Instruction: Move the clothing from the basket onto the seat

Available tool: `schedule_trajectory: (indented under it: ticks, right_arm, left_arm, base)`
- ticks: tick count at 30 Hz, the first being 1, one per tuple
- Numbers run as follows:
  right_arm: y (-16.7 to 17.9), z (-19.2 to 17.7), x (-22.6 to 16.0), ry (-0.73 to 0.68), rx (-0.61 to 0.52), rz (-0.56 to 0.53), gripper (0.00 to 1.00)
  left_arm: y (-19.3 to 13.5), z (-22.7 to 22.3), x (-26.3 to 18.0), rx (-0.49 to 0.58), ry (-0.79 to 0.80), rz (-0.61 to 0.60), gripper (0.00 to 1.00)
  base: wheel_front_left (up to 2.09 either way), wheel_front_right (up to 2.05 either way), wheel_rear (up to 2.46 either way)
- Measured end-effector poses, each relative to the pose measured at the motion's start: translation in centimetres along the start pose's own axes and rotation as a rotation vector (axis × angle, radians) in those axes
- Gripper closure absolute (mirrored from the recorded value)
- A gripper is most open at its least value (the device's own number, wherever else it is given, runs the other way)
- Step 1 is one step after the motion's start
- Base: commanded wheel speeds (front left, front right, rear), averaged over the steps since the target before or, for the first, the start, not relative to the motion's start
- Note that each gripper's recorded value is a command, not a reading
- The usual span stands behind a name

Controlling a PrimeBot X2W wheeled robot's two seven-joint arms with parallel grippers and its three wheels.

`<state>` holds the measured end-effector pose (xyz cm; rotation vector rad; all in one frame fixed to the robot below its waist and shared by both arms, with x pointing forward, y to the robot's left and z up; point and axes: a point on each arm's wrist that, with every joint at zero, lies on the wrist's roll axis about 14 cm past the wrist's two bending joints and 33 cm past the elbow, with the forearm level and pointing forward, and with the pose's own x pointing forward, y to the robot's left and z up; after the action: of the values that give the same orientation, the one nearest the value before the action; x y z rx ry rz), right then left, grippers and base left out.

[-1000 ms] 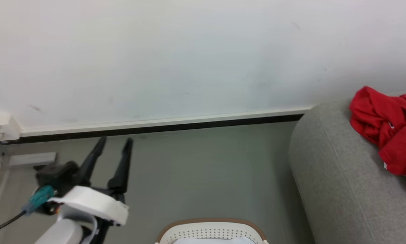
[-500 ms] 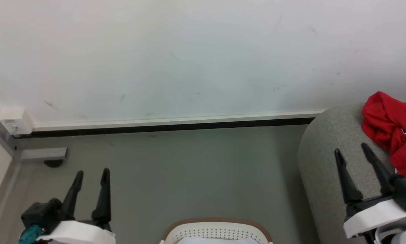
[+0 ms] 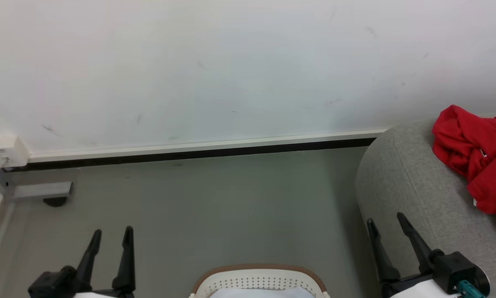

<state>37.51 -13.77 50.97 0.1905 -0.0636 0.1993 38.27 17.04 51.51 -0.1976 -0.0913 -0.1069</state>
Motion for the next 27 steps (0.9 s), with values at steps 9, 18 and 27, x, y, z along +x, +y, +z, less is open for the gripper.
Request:
schedule_trajectory:
  ticks: [9, 18, 27]
  right_arm:
    - [0.21, 0.44, 0.12, -0.022, -0.007, -0.006, 0.0]
    - [0.12, 0.79, 0.14, -0.036, -0.01, -0.011, 0.0]
    - [0.27, 0.65, 0.03, -0.032, -0.006, -0.009, 1.0]
  left_arm:
    - [0.04, 0.17, -0.29, 0.015, -0.016, 0.003, 0.0]
    - [-0.16, 0.35, -0.24, 0.021, -0.025, -0.003, 0.0]
    - [-0.47, -0.39, -0.28, 0.012, -0.005, -0.008, 1.0]
  base:
    - [0.0, 0.0, 0.0]
    - [0.0, 0.0, 0.0]
    - [0.0, 0.0, 0.0]
